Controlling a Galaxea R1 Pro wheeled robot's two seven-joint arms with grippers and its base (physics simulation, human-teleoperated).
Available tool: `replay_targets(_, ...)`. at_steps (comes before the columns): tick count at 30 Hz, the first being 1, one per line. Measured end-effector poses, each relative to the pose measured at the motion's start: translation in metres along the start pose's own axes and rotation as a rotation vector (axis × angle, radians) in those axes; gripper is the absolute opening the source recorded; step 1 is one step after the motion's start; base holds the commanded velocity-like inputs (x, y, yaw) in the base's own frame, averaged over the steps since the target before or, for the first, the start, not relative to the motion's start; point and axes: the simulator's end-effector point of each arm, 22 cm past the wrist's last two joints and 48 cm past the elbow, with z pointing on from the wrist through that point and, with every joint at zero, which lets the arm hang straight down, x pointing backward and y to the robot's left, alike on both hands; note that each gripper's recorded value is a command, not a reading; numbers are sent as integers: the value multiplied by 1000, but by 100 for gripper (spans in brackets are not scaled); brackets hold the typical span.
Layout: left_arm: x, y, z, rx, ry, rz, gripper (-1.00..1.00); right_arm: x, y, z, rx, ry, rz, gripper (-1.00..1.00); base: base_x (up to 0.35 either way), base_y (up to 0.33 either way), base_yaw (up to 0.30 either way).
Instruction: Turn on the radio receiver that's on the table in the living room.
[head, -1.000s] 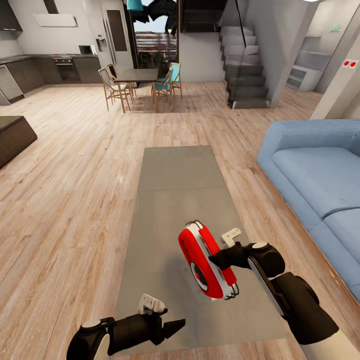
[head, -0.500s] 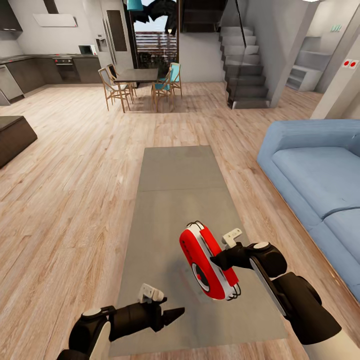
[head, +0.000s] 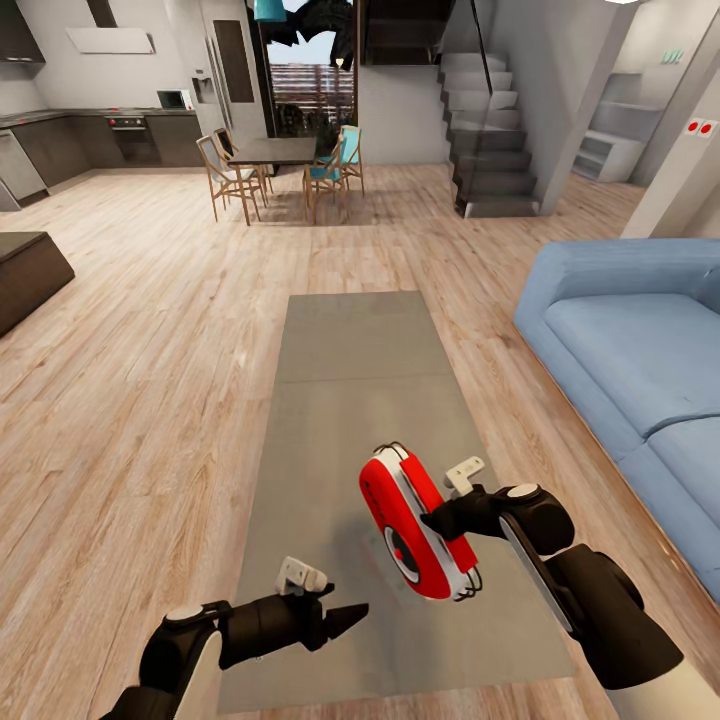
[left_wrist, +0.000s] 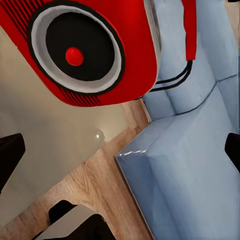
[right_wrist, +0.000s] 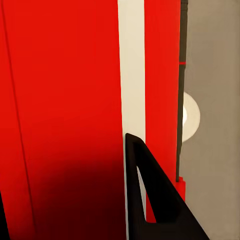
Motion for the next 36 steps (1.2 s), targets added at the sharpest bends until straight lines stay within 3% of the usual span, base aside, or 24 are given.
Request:
replay_targets(6,-26,-9,-2,55,-48,-7,100,2,-2,0,5,4,-2,-100,0,0,0)
replay_targets(7,-27,-10,-3,60,-52,-9,-100,2,-2,0,6,4,-3,-100,0,0,0)
replay_targets(16,-46,3,-24,72,-110,-36,-100,5,-9,-1,16,12,-4,-100,0,0,0)
replay_targets(22,-48,-3,-26,104,-118,-36,-100,5,-6,-1,7,11,-5,-100,0,0,0)
replay_targets(36,-49,-3,-27,107,-122,-30,-100,3,-1,0,-7,6,-5,-100,0,0,0)
